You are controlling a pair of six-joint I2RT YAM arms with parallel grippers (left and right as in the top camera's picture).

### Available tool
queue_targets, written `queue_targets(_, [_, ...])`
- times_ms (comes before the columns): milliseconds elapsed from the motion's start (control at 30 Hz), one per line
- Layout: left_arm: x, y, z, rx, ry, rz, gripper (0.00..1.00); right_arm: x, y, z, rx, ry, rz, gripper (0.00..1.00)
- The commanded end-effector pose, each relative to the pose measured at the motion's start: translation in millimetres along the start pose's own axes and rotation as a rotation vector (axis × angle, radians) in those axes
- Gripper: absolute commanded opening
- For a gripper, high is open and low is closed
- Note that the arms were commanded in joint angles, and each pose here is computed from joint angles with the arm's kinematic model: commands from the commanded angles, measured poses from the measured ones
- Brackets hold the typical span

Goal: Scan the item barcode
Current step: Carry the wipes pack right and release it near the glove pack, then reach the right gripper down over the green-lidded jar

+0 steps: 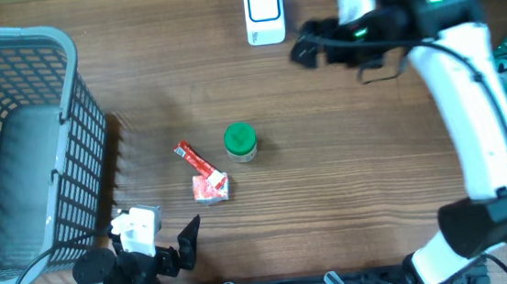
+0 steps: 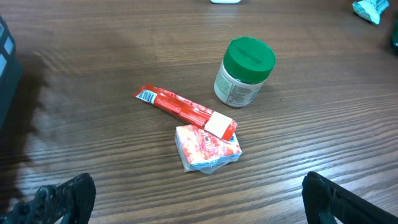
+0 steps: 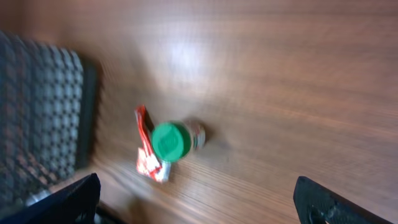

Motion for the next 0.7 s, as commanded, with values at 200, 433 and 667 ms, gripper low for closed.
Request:
queue_targets(200, [0.2,-2.0,0.0,0.013,-0.002,-0.014,1.00,68.2,30.9,-13.4,0.105,0.076,-0.259,1.00])
queue_targets(433, [0.2,-2.1,0.0,0.013,-0.002,-0.014,1.00,84.4,42.1,-22.3,-0.010,0.127,-0.270,1.00])
queue_targets(667, [0.2,-2.0,0.0,0.012,-0.002,-0.014,1.00,84.0,41.8,-24.3,-0.099,0.150,-0.256,1.00])
Point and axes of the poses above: each gripper's point midway between its finger pads, its own x axis out along the fingers, its own y axis along the line the jaws close on, z = x × y, the point moved 1 cm from there along -x, back along the fingers, and after that the axes turned 12 degrees about -x, right-handed, at the moved point
